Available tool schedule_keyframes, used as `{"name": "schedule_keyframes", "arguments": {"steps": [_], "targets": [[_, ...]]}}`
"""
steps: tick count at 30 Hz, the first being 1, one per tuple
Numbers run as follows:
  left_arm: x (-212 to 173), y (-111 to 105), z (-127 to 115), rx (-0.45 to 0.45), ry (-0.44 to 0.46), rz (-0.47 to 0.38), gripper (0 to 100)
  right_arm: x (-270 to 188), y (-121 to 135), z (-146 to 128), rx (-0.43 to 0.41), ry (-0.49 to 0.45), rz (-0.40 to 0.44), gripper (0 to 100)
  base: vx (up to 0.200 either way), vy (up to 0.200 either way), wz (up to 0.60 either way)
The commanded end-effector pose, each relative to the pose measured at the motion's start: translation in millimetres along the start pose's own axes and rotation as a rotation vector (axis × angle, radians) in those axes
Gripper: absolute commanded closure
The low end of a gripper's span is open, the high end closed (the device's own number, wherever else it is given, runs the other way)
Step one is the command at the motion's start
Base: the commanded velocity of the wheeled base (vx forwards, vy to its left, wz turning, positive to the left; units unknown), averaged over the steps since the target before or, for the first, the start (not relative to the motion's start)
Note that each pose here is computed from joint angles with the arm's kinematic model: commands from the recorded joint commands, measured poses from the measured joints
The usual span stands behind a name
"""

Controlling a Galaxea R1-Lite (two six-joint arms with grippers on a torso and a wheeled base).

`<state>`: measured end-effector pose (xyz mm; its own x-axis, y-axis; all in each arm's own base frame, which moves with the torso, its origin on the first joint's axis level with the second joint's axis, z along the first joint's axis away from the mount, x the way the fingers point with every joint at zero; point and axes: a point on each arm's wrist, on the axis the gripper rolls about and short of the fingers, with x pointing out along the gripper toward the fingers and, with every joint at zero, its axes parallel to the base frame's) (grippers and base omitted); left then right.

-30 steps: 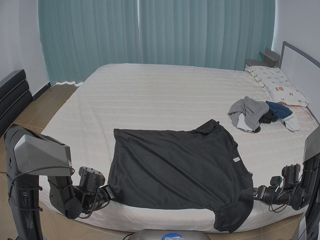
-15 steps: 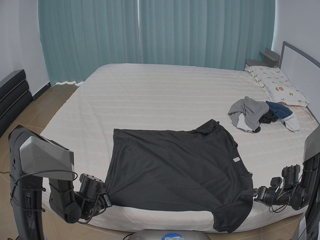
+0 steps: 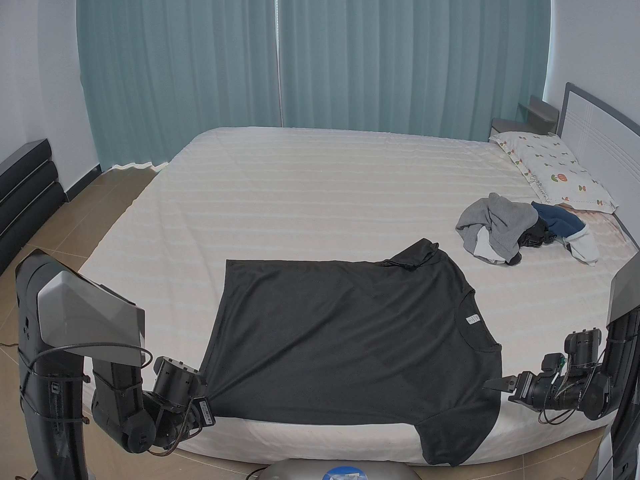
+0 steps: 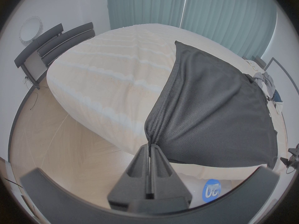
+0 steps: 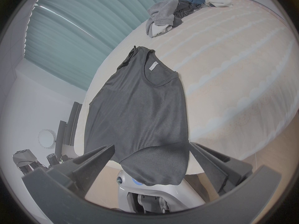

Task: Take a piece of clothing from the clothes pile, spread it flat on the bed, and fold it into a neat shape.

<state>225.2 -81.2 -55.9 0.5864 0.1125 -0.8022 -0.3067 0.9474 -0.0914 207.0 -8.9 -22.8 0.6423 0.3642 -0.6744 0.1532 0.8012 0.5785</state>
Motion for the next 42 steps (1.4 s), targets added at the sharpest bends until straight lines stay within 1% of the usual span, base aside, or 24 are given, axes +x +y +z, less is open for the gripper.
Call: {"name": "schedule_keyframes", "arguments": {"steps": [1,5,6,10,13,15,16,17,18,20,21,24,25,27,29,30,31,32,34,36,37,38,39,42], "targets": [[-1.9,1.3,-1.8,0.008,0.005,0.003,100,-3.1,0.2,-3.1,0.004,0.009,-0.006,0,0.0,0.0,0.0],[-2.1,1.5,-2.0,0.008,0.005,0.003,100,-3.1,0.3,-2.8,0.003,0.005,-0.006,0,0.0,0.0,0.0],[-1.9,1.1,-1.6,0.007,0.003,0.002,0,-3.5,0.4,-2.1,0.001,-0.001,-0.005,0,0.0,0.0,0.0],[-1.6,-0.3,0.8,-0.001,-0.008,-0.007,0,-7.2,4.3,1.9,-0.01,-0.032,0.01,0,0.0,0.0,0.0],[-7.1,-4.2,10.4,-0.031,-0.045,-0.042,0,-11.5,13.2,10.7,-0.004,-0.1,0.05,0,0.0,0.0,0.0],[-12.0,-6.0,18.3,-0.05,-0.074,-0.066,0,-7.2,17.6,19.0,-0.005,-0.147,0.075,0,0.0,0.0,0.0],[-15.2,-7.8,26.1,-0.069,-0.103,-0.085,0,-1.7,20.3,27.0,-0.015,-0.183,0.082,0,0.0,0.0,0.0],[-15.2,-7.8,26.1,-0.069,-0.103,-0.085,0,-1.7,20.3,27.0,-0.015,-0.183,0.082,0,0.0,0.0,0.0],[-20.4,-8.8,39.1,-0.12,-0.14,-0.124,0,9.8,25.3,41.9,-0.037,-0.246,0.073,0,0.0,0.0,0.0],[-23.9,-9.3,46.1,-0.155,-0.143,-0.172,0,20.6,30.2,52.8,-0.051,-0.28,0.059,0,0.0,0.0,0.0],[-26.4,-6.4,54.0,-0.21,-0.12,-0.244,0,37.9,41.8,69.1,-0.064,-0.302,0.043,0,0.0,0.0,0.0],[-25.8,-5.7,56.7,-0.231,-0.108,-0.27,0,46.8,49.7,74.5,-0.071,-0.293,0.043,0,0.0,0.0,0.0],[-22.1,-5.0,61.6,-0.272,-0.103,-0.287,0,60.1,62.9,84.7,-0.064,-0.281,0.062,0,0.0,0.0,0.0],[-18.7,-6.0,68.2,-0.335,-0.104,-0.31,0,74.4,78.4,96.3,-0.039,-0.277,0.096,0,0.0,0.0,0.0],[-13.0,-8.2,70.6,-0.388,-0.072,-0.347,0,88.6,91.6,106.1,-0.026,-0.269,0.12,0,0.0,0.0,0.0],[-8.2,-6.6,70.5,-0.423,-0.037,-0.366,0,103.0,102.1,113.7,-0.026,-0.253,0.13,0,0.2,0.0,0.0],[-7.7,-6.0,70.6,-0.427,-0.03,-0.371,0,106.3,104.3,115.2,-0.026,-0.25,0.131,0,0.2,0.0,0.0],[-3.9,-2.4,70.9,-0.44,-0.01,-0.378,0,120.7,117.8,126.5,-0.026,-0.242,0.131,0,0.2,0.0,0.0],[0.3,-1.6,69.6,-0.442,0.004,-0.377,0,141.8,130.9,138.6,-0.001,-0.217,0.128,0,0.2,0.0,0.0],[5.4,-2.7,68.9,-0.44,0.01,-0.372,0,166.0,141.3,144.4,0.029,-0.189,0.123,0,0.1,0.0,0.0],[6.1,-2.8,68.7,-0.439,0.01,-0.371,0,169.0,142.5,144.8,0.032,-0.187,0.12,0,0.0,0.0,0.0],[10.3,-2.9,66.8,-0.436,0.016,-0.364,0,183.8,146.2,146.0,0.039,-0.177,0.101,0,0.0,0.0,0.0],[12.0,-3.5,67.1,-0.438,0.007,-0.37,0,195.0,148.4,145.1,0.033,-0.174,0.08,0,0.0,0.0,0.0],[12.0,-3.9,68.8,-0.447,-0.029,-0.401,0,214.0,158.1,148.0,0.023,-0.177,0.067,0,0.0,0.0,0.0]]}}
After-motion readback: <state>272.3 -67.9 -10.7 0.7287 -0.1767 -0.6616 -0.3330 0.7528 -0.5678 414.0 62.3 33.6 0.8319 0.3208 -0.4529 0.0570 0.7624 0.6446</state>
